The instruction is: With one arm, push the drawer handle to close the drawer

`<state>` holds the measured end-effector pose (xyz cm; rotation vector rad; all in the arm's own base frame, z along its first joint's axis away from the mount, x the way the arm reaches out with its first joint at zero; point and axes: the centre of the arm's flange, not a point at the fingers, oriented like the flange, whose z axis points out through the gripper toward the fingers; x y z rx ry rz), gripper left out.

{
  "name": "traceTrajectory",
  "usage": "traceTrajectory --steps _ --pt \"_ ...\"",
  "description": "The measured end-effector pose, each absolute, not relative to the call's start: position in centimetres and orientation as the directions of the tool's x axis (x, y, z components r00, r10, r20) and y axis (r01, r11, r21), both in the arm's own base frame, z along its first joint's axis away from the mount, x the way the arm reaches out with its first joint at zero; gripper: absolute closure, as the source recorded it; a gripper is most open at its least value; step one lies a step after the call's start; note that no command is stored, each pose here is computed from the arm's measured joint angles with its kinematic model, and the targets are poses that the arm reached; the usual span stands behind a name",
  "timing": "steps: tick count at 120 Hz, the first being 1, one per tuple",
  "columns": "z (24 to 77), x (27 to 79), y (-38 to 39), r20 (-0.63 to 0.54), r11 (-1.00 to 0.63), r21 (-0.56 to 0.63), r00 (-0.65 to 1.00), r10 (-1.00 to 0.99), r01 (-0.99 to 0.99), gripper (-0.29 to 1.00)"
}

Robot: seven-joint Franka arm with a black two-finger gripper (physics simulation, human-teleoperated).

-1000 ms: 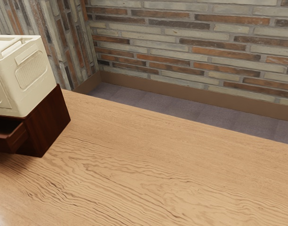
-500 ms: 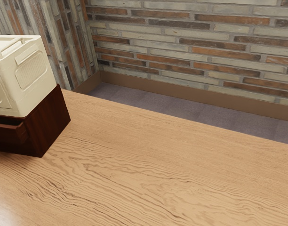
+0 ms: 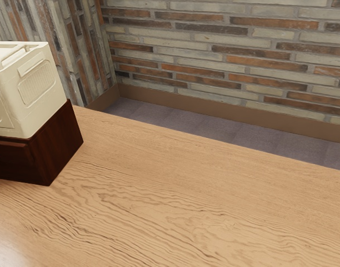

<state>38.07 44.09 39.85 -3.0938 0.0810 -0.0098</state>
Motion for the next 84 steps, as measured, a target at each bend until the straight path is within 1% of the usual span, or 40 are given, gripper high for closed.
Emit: traceTrajectory --steps 58,70,84 --pt "39.7 38.8 45.3 0.004 -0.980 -0.051 0.982 -0.190 -0.190 0.79" --pt "39.7 39.3 45.9 0.003 -0.961 -0.054 0.962 -0.272 -0.271 0.79" --pt "39.5 39.5 46.1 0.015 -0.953 -0.049 0.954 -0.299 -0.298 0.82"
